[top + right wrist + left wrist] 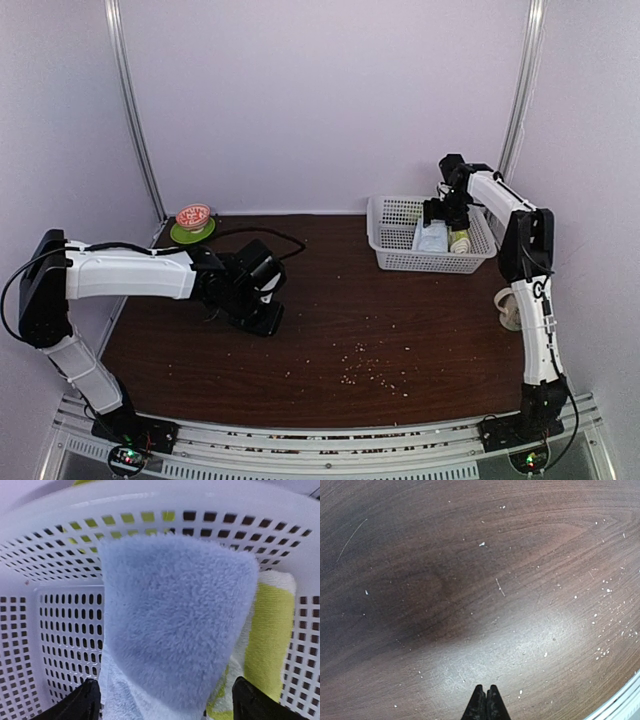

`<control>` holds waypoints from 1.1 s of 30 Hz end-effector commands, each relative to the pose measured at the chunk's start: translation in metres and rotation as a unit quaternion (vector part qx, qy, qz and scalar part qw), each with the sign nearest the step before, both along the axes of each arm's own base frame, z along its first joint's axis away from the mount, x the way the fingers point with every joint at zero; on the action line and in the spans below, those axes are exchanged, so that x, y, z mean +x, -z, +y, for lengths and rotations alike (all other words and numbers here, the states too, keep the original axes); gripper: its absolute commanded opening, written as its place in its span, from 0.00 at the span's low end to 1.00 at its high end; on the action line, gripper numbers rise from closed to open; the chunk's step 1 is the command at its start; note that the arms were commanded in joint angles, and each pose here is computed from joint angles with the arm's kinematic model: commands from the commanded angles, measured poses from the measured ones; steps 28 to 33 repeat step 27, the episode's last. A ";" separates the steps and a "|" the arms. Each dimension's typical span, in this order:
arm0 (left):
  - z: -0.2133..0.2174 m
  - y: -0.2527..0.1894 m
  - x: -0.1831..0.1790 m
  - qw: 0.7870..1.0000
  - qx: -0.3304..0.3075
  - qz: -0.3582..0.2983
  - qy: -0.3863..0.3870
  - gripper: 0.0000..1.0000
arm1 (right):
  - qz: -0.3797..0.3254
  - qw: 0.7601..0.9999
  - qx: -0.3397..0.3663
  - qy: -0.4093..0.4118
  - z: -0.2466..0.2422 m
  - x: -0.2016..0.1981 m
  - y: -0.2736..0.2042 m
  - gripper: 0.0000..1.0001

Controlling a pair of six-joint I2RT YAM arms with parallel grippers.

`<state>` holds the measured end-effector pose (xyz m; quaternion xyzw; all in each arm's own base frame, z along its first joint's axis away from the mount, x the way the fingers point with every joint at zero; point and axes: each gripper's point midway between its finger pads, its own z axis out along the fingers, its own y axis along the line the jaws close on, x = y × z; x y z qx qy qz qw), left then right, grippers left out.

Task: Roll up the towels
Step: Place the towel in the bin, then reset both arms

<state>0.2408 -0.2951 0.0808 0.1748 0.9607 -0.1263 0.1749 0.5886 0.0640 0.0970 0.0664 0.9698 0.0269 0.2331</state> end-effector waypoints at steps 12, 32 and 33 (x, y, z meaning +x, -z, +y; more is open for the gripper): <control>0.013 -0.081 0.033 0.985 -0.091 -0.135 -0.057 0.15 | -0.340 0.937 0.069 0.033 0.023 -0.119 -0.268 1.00; 0.091 -0.126 0.059 0.959 -0.131 -0.210 -0.138 0.67 | -0.365 0.919 0.132 0.068 0.007 -0.284 -0.162 1.00; 0.091 -0.126 0.059 0.959 -0.131 -0.210 -0.138 0.67 | -0.365 0.919 0.132 0.068 0.007 -0.284 -0.162 1.00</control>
